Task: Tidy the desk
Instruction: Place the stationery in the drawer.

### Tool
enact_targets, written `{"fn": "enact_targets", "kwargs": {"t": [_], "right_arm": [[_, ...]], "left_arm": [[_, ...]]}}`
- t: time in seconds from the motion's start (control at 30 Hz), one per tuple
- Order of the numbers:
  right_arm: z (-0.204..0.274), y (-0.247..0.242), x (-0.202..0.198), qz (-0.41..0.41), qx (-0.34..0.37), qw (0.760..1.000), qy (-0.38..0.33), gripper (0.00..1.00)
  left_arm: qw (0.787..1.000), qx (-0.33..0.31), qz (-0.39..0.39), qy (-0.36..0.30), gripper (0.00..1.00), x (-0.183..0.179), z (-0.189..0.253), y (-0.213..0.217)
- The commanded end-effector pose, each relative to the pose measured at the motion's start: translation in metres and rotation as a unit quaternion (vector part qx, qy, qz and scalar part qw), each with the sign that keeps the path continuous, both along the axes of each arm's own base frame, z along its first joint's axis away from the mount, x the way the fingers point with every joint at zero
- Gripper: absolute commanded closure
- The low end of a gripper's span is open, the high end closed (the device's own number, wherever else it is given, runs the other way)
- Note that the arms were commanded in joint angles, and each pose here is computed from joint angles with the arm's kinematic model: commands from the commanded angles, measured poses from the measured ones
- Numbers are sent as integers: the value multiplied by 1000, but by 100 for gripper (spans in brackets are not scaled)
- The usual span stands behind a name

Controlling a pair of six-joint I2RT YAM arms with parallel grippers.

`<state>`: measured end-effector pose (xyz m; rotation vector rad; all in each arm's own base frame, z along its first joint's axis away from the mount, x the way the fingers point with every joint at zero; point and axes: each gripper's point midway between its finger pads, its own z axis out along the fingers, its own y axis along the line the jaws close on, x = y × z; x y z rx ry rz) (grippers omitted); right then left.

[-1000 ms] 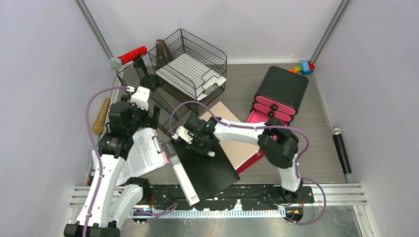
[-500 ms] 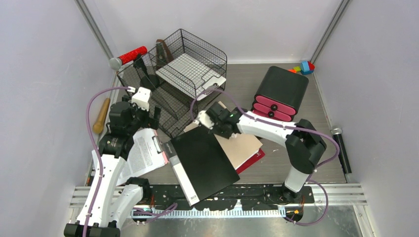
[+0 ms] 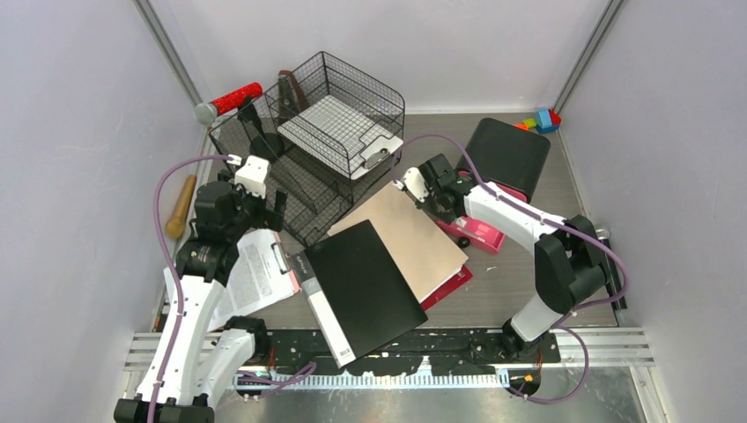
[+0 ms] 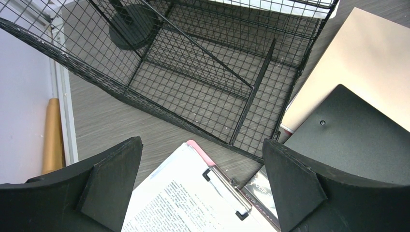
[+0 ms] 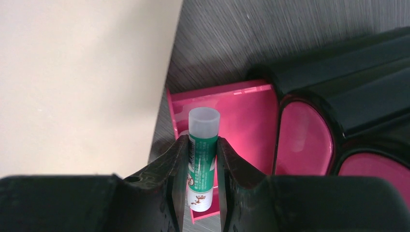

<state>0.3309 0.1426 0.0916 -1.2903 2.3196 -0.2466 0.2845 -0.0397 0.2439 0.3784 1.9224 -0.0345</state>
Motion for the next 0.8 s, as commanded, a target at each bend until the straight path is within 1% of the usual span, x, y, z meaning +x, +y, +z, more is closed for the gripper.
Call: {"fn": "enact_targets", "kwargs": {"t": [0.0, 0.07, 0.13, 0.17, 0.2, 0.23, 0.27, 0.3, 0.33, 0.37, 0.43, 0.53, 0.77], "right_arm": [[12, -17, 8, -8, 5, 1000, -24, 100], [10, -26, 11, -13, 1, 1000, -23, 100], [7, -36, 13, -24, -4, 999, -23, 96], [6, -39, 14, -27, -6, 999, -23, 89], [6, -44, 15, -32, -8, 999, -24, 86], [5, -47, 16, -35, -8, 999, -24, 78], [4, -51, 18, -39, -9, 999, -25, 74], [3, -53, 18, -42, -9, 999, -24, 64], [4, -55, 19, -46, -8, 999, -25, 60], [4, -56, 19, -47, -7, 999, -25, 53], [6, -57, 20, -49, -4, 998, -27, 47], [11, -55, 18, -50, 8, 998, -30, 41], [23, -49, 8, -50, 38, 998, -25, 40]], "left_arm": [[1000, -3, -8, -23, 1, 5, 9, -2], [1000, -4, -7, -23, 1, 5, 9, -2], [1000, -4, -7, -23, 1, 5, 9, -2], [1000, -3, -8, -22, 1, 5, 8, -2], [1000, -3, -7, -22, 1, 5, 8, -2], [1000, -3, -8, -21, 1, 5, 8, -2], [1000, -3, -8, -21, 1, 5, 8, -2], [1000, -3, -9, -21, 1, 5, 8, -2], [1000, -3, -8, -21, 1, 5, 8, -2], [1000, -3, -9, -20, 1, 5, 7, -3], [1000, -3, -9, -20, 1, 5, 7, -3], [1000, -3, -9, -20, 1, 5, 7, -3], [1000, -2, -9, -20, 1, 5, 7, -3]]}}
